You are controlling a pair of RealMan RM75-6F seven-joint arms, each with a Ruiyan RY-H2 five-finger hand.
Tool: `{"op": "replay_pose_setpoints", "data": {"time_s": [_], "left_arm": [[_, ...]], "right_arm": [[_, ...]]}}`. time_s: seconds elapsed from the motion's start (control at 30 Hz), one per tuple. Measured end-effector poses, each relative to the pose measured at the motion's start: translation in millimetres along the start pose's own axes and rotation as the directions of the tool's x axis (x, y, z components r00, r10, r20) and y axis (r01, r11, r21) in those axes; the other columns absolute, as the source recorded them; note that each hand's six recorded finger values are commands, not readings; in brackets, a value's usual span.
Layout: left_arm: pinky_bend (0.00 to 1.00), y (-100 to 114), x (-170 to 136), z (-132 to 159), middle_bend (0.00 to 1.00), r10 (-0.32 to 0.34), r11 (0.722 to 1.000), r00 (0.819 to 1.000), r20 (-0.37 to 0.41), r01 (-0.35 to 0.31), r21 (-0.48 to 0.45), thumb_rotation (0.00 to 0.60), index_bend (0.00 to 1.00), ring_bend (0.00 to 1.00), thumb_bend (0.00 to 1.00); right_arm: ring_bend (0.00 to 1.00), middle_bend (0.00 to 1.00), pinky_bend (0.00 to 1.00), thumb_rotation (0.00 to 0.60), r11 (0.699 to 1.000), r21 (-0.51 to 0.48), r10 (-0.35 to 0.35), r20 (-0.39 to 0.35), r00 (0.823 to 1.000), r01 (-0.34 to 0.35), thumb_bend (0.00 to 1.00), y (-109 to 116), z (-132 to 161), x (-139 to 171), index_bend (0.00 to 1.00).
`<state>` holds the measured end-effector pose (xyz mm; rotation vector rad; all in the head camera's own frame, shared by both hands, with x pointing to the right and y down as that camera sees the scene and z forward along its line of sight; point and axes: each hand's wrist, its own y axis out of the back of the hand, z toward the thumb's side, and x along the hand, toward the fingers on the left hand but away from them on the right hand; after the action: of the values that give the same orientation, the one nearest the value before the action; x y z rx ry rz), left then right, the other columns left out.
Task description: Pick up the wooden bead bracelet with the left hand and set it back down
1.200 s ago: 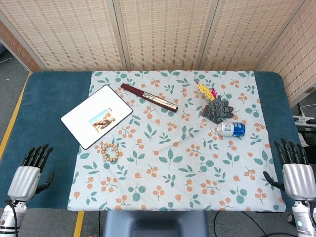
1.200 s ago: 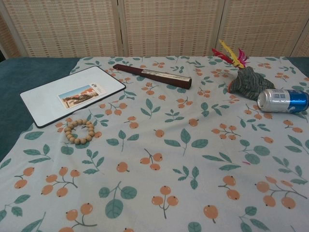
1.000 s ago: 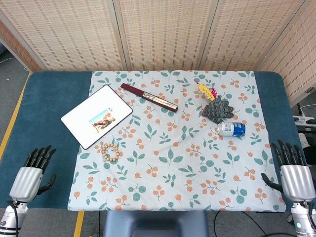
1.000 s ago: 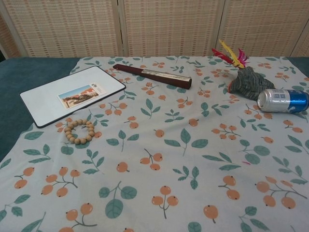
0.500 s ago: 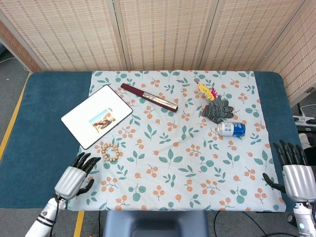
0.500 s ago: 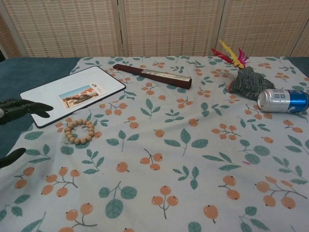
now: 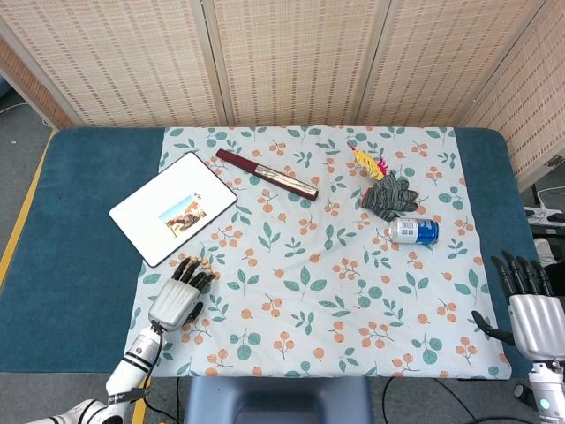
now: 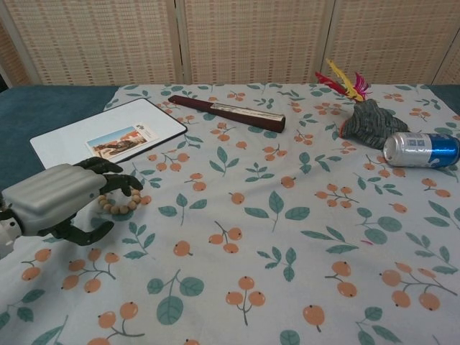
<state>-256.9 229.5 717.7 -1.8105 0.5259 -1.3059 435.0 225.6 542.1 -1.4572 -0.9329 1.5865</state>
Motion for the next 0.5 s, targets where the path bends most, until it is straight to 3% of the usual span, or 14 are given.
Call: {"op": "replay_pose_setpoints", "data": {"time_s": [0.5], "left_arm": [[0.0, -17, 10, -10, 0.42, -0.018, 0.988, 0.999, -0.051, 0.025, 0.154, 0.6, 0.4, 0.19, 0.49]], "right_arm": [[0.0, 0.0, 0.0, 0.435, 1.0, -0.016, 0.022, -0.006, 1.0, -0.022, 0.18, 0, 1, 3, 0.0]]}}
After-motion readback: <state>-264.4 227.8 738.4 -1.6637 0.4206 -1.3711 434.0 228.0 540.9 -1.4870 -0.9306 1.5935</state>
